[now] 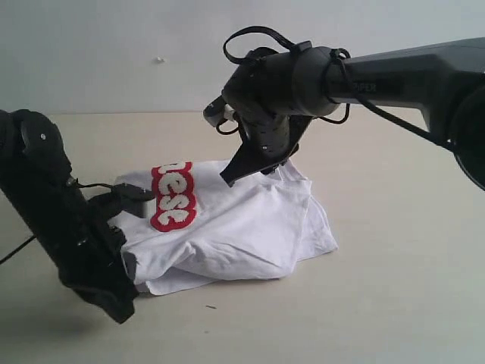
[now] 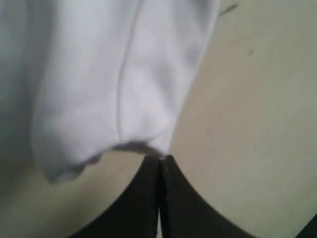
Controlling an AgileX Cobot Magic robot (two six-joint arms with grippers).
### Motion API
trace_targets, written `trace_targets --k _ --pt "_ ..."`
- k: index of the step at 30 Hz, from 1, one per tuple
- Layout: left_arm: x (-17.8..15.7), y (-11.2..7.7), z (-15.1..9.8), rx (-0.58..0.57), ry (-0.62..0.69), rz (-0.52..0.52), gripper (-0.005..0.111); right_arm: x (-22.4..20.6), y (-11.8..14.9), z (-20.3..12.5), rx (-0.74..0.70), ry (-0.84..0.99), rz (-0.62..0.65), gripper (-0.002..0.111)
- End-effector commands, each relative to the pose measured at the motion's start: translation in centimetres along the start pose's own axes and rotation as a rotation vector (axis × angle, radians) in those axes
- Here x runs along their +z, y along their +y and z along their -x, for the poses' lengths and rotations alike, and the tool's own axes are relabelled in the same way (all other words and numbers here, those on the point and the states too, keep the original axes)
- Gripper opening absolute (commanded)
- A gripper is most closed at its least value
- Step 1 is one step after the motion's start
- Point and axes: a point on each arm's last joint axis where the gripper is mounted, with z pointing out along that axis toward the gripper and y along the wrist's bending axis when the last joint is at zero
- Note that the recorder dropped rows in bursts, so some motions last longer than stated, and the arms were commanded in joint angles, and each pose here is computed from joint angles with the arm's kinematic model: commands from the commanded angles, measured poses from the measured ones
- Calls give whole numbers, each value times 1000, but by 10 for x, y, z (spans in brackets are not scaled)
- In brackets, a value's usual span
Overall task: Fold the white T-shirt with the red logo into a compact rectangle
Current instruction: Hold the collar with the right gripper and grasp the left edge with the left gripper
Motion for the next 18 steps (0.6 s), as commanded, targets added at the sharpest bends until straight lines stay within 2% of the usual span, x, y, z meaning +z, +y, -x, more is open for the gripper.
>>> trace_targets --k 1,3,5,7,9,10,14,16,18 --pt "-13 -9 -3 55 15 -14 0 -5 -1 2 -4 -9 42 19" --pt "-31 -16 5 97 -107 11 0 -5 1 2 -6 -9 55 19" --pt "-49 -17 13 94 -271 121 0 -5 1 1 -3 -5 60 19" --pt "-56 -9 18 -9 -438 240 0 -5 1 1 -8 2 59 19" --pt "-51 1 18 -97 -518 304 0 -5 1 0 -20 6 60 19" --pt "-44 3 16 -101 -498 303 0 -5 1 0 -25 6 60 19" --pt "-4 9 7 -91 -249 194 0 -5 2 3 -22 -23 73 14" --pt "9 6 1 -41 -103 110 0 -5 3 4 -15 -38 85 8" --pt "14 6 -5 -13 9 76 0 -5 3 4 -15 -40 86 1"
